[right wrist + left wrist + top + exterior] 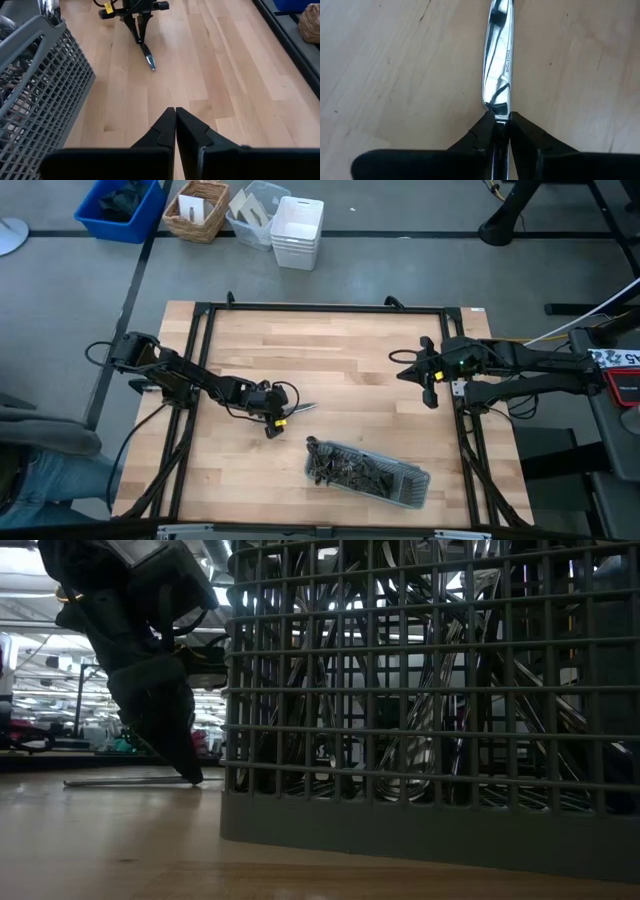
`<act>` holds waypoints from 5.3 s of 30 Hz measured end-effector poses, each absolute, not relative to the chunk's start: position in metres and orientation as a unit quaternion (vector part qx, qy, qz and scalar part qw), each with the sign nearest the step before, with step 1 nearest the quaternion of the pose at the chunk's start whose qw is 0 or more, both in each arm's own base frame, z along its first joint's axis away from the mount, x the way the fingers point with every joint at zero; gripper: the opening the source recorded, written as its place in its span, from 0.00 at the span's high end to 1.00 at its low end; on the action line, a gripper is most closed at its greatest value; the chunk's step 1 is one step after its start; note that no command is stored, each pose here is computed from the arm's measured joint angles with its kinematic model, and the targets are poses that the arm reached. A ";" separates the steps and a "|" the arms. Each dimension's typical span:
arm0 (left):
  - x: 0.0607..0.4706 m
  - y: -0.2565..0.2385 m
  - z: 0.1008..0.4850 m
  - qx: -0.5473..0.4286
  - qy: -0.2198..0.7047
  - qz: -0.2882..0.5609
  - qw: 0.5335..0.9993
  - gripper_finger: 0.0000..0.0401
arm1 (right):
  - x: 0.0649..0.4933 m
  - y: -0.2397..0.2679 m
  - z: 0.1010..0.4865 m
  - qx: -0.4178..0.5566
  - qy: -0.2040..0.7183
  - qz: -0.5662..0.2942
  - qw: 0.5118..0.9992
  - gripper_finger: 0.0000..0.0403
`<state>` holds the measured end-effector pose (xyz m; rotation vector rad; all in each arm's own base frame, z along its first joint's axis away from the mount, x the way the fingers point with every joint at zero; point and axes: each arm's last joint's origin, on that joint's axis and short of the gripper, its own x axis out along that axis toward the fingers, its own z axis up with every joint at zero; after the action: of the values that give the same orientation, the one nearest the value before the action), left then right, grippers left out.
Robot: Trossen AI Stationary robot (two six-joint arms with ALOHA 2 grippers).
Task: Sort silverware
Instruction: Put the knife into the gray silverware rack
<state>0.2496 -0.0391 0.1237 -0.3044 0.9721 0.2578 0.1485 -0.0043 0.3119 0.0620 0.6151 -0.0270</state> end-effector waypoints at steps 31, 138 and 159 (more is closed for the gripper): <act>0.275 -0.004 0.143 -0.186 0.329 0.129 0.917 0.89 | 0.180 -0.004 0.293 0.039 0.360 0.006 0.932 0.96; 0.294 0.030 0.182 -0.264 0.135 0.002 0.955 0.88 | 0.285 -0.013 0.261 -0.474 0.236 0.047 0.847 0.56; 0.294 0.030 0.182 -0.264 0.135 0.001 0.955 0.88 | 0.285 -0.013 0.261 -0.474 0.235 0.046 0.847 0.78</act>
<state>0.2938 0.0299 0.1816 -0.5351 0.2743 0.0028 0.2851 -0.0129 0.2613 -0.9991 0.4953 0.0964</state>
